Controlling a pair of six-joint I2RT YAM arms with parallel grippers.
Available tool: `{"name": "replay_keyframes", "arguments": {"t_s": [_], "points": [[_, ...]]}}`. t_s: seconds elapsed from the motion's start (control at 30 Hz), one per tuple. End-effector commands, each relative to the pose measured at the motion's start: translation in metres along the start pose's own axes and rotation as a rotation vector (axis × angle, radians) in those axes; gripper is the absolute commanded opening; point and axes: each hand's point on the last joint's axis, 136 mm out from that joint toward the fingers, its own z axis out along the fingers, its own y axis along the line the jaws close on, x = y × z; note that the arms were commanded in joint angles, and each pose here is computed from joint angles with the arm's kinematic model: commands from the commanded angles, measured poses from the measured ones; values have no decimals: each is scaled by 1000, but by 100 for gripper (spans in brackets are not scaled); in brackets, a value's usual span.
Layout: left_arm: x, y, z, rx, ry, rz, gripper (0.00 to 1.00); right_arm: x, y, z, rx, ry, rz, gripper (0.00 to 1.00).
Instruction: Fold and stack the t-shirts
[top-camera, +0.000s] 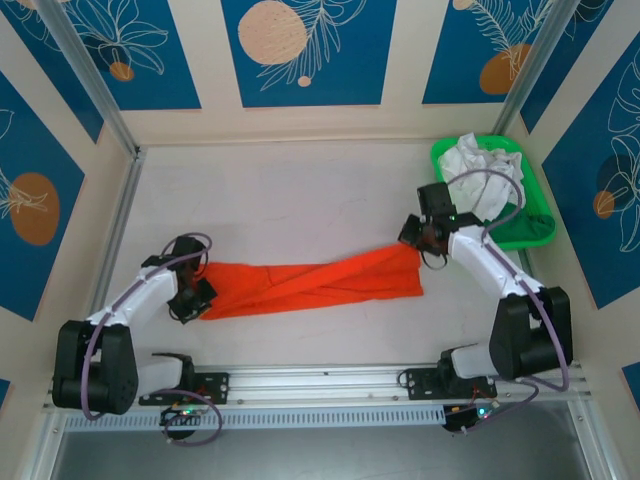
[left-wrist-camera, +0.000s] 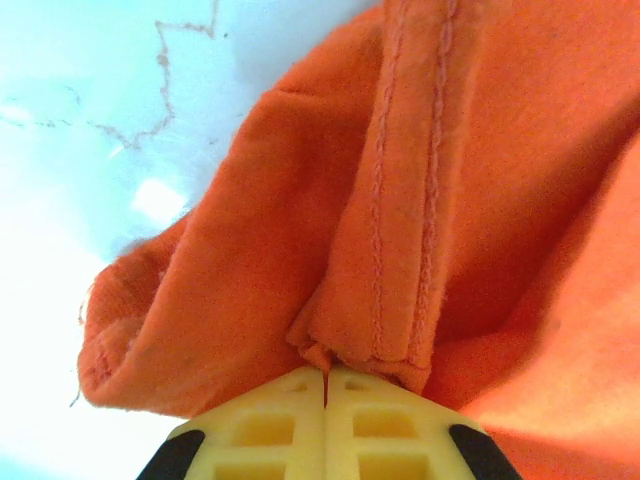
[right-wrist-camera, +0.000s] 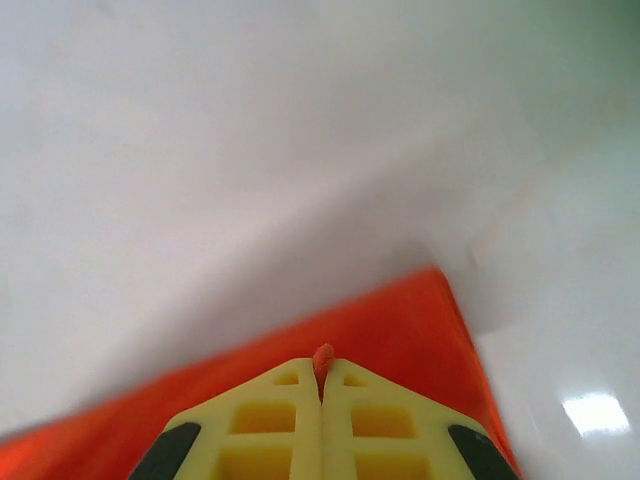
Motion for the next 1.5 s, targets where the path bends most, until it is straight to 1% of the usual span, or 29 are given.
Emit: {"name": "replay_keyframes", "arguments": {"t_s": [0.0,0.13,0.3,0.4,0.67,0.77,0.97,1.17,1.2,1.23,1.3,1.33,1.4,1.43,1.47], "points": [[-3,-2,-6,19,-10,-13,0,-32,16,3,-37,-44,-35,0],[-2,0,-4,13,-5,-16,0,-50,29,2,-62,-65,-51,0],[1,3,2,7,3,-18,0,-47,24,-1,-52,-66,-58,0],[1,2,3,8,10,-16,0,-30,14,-4,-45,-50,-44,0],[1,1,4,11,13,-11,0,45,-33,-3,10,53,36,0],[2,2,5,6,19,-6,0,66,-46,-2,36,86,58,0],[4,6,8,-1,21,-5,0,91,-69,4,88,134,97,0],[6,7,8,1,20,-9,0,104,-75,11,103,180,120,0],[5,6,7,7,15,-7,5,104,-74,11,98,180,120,8],[3,5,4,16,4,-7,13,103,-73,10,95,176,117,22],[0,3,-5,31,-20,-6,25,96,-68,3,71,139,96,45],[-2,3,-10,35,-34,-5,30,90,-66,-2,61,109,90,55],[-5,2,-23,46,-66,-2,41,81,-58,-12,23,58,51,67],[-8,1,-31,57,-86,3,47,77,-52,-15,2,37,23,70],[-10,-1,-39,72,-104,10,51,74,-46,-17,-16,28,-1,71]]}}
